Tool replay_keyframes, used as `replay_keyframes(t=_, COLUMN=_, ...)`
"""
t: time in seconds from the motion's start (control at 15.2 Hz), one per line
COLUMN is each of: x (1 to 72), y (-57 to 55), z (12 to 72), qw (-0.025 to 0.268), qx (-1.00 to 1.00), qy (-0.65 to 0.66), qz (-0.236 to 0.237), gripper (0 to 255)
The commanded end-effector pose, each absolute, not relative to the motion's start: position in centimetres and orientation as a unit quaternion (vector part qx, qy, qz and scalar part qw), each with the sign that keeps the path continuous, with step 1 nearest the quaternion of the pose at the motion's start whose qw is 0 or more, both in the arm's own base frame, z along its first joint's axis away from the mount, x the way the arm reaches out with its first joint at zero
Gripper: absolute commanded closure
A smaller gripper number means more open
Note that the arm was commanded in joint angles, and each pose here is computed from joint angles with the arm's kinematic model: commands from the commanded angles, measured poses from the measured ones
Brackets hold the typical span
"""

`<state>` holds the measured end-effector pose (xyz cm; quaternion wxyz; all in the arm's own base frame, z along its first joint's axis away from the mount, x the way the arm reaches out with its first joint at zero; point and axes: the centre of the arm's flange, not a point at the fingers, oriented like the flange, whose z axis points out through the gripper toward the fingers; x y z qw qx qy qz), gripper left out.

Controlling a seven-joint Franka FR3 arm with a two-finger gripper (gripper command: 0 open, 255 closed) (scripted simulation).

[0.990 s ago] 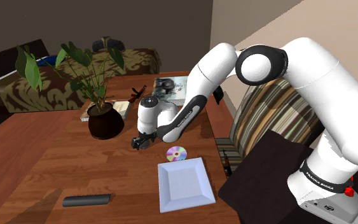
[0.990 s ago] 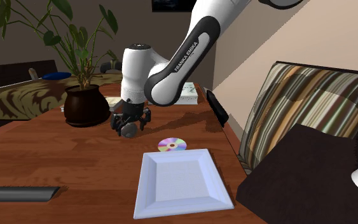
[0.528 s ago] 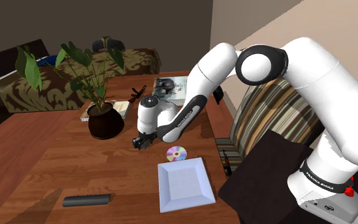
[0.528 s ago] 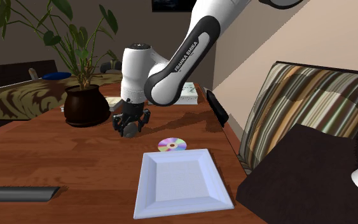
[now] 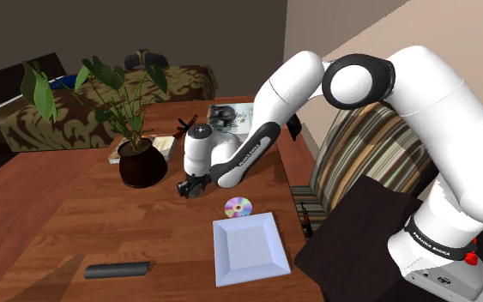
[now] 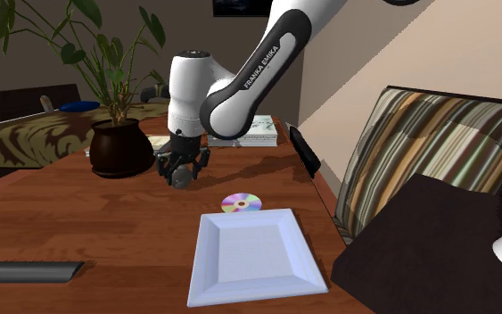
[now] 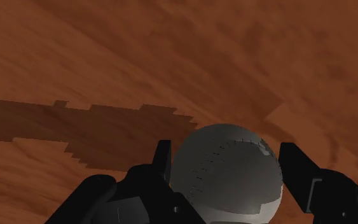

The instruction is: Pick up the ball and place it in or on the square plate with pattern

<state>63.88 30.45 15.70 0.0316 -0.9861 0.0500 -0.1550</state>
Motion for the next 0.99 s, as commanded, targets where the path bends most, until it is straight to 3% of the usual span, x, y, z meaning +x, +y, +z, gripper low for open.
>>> replay_keyframes(t=0.0, x=63.8, y=30.4, z=16.8, qw=0.032, qx=-0.986, qy=0.05, qz=-0.155, gripper=255)
replay_keyframes(t=0.79, x=63.8, y=30.4, z=22.8, qw=0.032, qx=-0.986, qy=0.05, qz=-0.155, gripper=255)
replay_keyframes(t=0.92, x=61.2, y=30.4, z=22.8, qw=0.032, qx=-0.986, qy=0.05, qz=-0.155, gripper=255)
